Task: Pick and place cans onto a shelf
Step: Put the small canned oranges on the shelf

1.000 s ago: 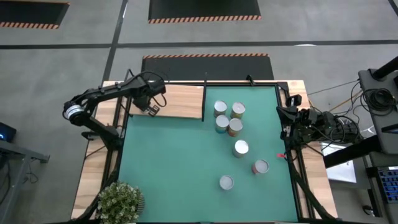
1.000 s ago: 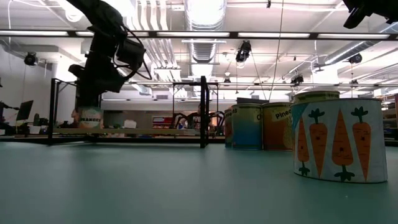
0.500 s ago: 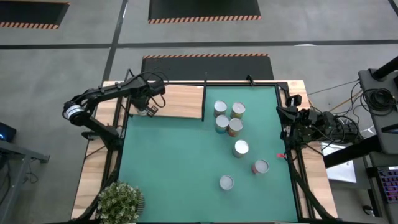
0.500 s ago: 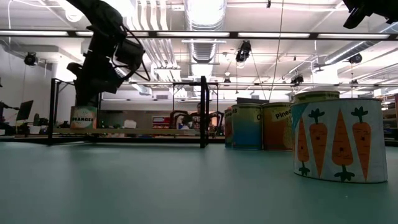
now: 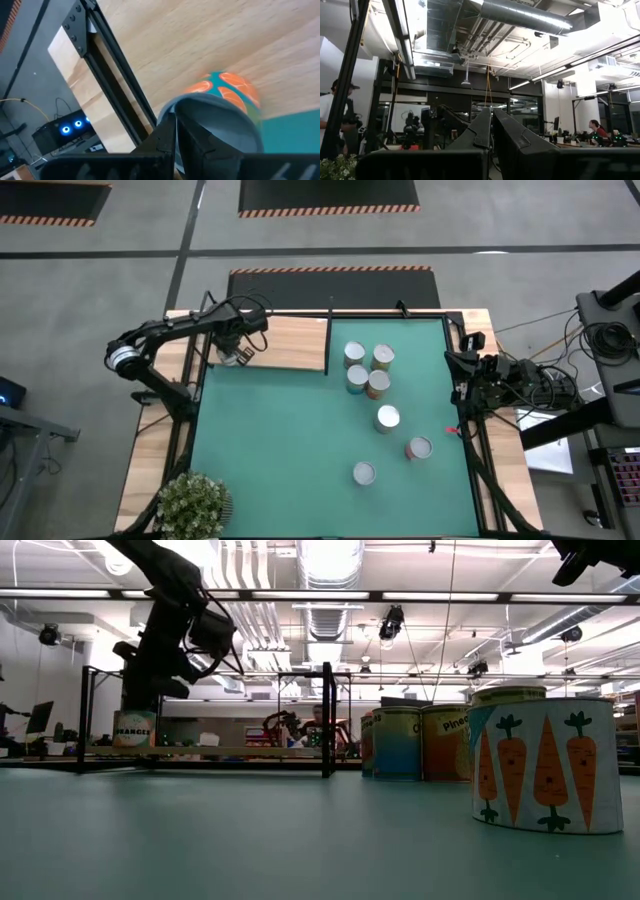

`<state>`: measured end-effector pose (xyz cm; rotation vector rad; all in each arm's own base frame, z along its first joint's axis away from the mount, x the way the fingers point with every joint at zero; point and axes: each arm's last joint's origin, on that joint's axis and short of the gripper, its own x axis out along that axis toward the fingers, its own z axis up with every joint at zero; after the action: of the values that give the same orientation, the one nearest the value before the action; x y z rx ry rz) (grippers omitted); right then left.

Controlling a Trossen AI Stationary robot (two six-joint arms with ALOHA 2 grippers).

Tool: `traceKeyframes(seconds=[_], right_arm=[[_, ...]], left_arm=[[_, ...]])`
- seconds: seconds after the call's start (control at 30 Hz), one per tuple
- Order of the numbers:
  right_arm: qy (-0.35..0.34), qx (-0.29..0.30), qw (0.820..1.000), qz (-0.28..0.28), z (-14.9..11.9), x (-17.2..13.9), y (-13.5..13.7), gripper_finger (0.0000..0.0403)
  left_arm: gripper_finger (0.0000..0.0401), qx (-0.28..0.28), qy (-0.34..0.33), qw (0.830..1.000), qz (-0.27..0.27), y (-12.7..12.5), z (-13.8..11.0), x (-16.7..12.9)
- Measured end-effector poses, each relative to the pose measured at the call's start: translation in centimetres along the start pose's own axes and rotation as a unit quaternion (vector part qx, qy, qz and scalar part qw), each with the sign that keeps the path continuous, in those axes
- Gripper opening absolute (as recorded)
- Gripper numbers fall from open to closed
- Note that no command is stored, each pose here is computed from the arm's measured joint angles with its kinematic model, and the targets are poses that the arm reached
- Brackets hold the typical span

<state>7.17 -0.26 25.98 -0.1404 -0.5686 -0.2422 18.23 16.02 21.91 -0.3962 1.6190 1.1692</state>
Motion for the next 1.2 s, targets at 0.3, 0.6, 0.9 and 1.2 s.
traceKeyframes(seconds=[0.3,0.6,0.9,1.2], right_arm=[[0.000,-0.001,1.000,0.000,0.0,0.0,0.0,0.0009],[0.003,-0.001,1.000,0.001,-0.1,0.0,0.0,0.0009],[0.004,-0.006,1.000,0.000,-0.1,0.0,0.0,0.0009],[0.004,-0.006,1.000,0.000,-0.1,0.0,0.0,0.0009]], left_arm=[[0.0000,-0.001,-0.009,1.000,-0.014,0.5,-0.4,-1.5],[0.0000,0.004,0.000,0.998,-0.068,-0.1,-0.8,-0.7],[0.0000,0.002,-0.014,0.999,-0.049,0.0,-0.6,-0.6],[0.0000,-0.002,-0.016,0.999,-0.043,0.2,-0.5,-0.4]])
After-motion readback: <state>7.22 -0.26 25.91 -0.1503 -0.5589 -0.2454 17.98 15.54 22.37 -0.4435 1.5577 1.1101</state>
